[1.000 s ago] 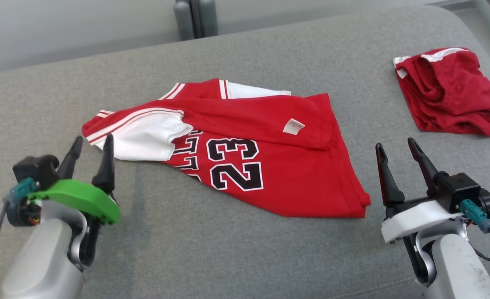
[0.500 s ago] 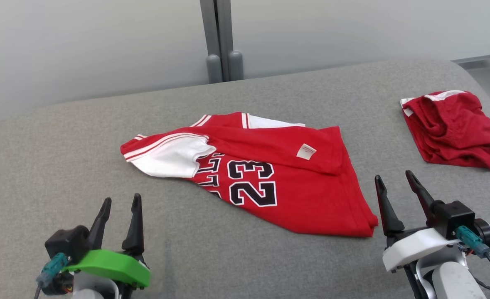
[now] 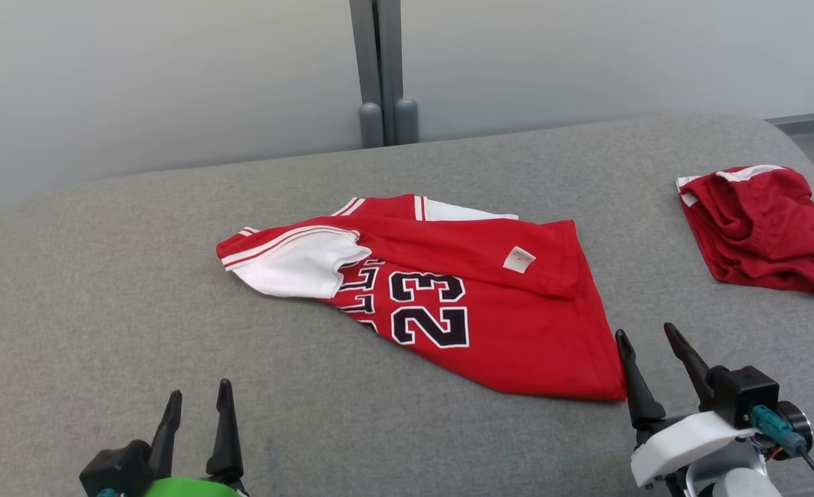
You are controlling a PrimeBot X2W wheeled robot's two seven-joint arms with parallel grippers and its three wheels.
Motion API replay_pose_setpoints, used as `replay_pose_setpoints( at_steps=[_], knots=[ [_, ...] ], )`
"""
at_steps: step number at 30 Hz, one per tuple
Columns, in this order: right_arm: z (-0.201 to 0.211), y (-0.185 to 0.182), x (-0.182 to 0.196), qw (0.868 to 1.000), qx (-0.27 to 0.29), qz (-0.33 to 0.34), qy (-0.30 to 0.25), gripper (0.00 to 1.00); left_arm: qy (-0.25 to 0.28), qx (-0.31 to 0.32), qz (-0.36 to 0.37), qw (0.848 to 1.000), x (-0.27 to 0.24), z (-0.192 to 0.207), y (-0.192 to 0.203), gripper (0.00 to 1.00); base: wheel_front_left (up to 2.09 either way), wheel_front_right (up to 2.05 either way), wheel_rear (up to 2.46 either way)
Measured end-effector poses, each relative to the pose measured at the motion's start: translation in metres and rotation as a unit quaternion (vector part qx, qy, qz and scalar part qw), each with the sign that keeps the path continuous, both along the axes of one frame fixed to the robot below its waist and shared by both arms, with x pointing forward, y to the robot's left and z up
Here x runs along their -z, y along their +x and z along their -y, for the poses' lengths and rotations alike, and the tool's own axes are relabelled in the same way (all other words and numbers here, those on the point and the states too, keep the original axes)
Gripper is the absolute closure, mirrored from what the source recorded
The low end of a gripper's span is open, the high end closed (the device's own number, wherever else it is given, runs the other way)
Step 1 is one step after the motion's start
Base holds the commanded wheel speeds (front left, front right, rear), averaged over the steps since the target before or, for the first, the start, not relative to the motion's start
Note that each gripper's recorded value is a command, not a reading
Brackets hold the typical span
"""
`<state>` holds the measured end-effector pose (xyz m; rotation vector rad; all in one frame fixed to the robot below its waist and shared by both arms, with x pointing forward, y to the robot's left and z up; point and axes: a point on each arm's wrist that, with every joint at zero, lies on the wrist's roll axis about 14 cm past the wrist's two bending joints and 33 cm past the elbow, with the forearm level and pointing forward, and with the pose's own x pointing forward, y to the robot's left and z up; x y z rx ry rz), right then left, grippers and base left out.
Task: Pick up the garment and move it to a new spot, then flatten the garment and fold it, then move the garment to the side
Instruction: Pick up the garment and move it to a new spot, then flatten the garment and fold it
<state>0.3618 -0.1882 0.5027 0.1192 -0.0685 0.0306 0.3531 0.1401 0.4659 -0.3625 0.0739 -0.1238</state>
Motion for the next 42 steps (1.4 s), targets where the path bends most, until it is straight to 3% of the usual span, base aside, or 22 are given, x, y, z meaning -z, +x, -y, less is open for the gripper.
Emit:
replay_pose_setpoints(
  at_steps=[30,36,42],
  knots=[
    [-0.003,0.007,0.008,1.0,-0.004,-0.014,0.002,0.0,-0.003,-0.004,-0.01,1.0,0.01,0.002,0.005,0.0,0.0,0.0,0.0],
    [0.002,0.011,0.009,1.0,0.002,-0.015,-0.004,0.0,-0.002,0.011,-0.008,1.0,0.009,0.014,0.021,0.0,0.0,0.0,0.0],
    [0.0,0.024,0.006,1.0,-0.003,-0.012,-0.011,0.0,0.019,0.023,-0.01,0.999,0.004,0.016,0.065,0.0,0.0,0.0,0.0]
  ],
)
